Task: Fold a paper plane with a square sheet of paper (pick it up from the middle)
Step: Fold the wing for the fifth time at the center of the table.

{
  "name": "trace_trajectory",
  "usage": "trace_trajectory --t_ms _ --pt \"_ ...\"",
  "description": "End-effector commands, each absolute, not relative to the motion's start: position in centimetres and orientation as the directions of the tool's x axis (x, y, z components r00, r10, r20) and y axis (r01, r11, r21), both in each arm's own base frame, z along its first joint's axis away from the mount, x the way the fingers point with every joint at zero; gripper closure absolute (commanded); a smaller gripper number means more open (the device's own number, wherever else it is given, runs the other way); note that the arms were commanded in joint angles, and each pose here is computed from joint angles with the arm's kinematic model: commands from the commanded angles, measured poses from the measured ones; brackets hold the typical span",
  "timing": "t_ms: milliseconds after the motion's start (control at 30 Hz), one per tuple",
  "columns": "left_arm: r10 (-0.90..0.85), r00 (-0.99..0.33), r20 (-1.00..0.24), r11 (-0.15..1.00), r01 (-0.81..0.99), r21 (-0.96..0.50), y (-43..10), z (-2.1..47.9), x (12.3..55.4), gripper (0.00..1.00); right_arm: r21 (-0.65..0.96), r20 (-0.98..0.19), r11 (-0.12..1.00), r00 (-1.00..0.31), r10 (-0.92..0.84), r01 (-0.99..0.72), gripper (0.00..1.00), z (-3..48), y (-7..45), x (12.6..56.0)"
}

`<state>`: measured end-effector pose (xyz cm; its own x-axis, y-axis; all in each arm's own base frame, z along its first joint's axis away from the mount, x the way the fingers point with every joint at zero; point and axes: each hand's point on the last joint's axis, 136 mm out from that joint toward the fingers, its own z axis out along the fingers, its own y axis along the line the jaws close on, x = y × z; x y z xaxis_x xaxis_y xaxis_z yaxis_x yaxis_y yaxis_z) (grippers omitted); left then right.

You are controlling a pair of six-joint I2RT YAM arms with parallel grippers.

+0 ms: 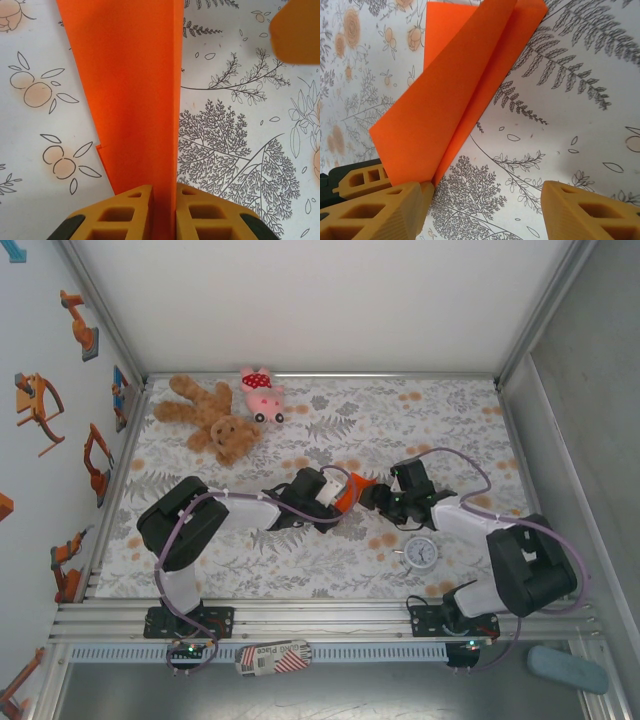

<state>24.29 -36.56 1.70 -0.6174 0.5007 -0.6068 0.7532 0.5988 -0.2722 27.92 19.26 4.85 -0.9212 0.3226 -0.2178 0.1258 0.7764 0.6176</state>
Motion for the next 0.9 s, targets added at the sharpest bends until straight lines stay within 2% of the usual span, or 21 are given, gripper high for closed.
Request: trace_trajectory --t_ms 0,200,467,667,867 --pt "0.561 -0.689 -0.458 0.636 0.713 -0.295 -34.3 -2.0 22.0 0.82 0.641 -0.249 0.765 -0.923 0.294 0.071 0.38 5.6 20.4 28.8" --pt "0.558 -0.691 -0.46 0.639 0.711 -0.292 -34.3 -1.8 22.2 0.82 0.663 -0.259 0.747 -0.919 0.298 0.055 0.37 6.1 21.1 29.8" --pt "0.556 -0.689 -0.465 0.641 0.711 -0.288 -34.4 -1.8 22.3 0.82 0.716 -0.226 0.693 -0.912 0.343 0.083 0.3 6.5 22.4 31.4" --pt "0.554 -0.689 -0.467 0.643 0.711 -0.286 -34.4 -1.7 22.4 0.82 0.715 -0.208 0.693 -0.918 0.339 0.093 0.2 6.1 22.7 31.6" --pt "0.552 -0.691 -0.466 0.644 0.709 -0.289 -34.4 -1.9 22.4 0.81 0.686 -0.176 0.716 -0.926 0.333 0.127 0.2 4.8 22.5 31.4"
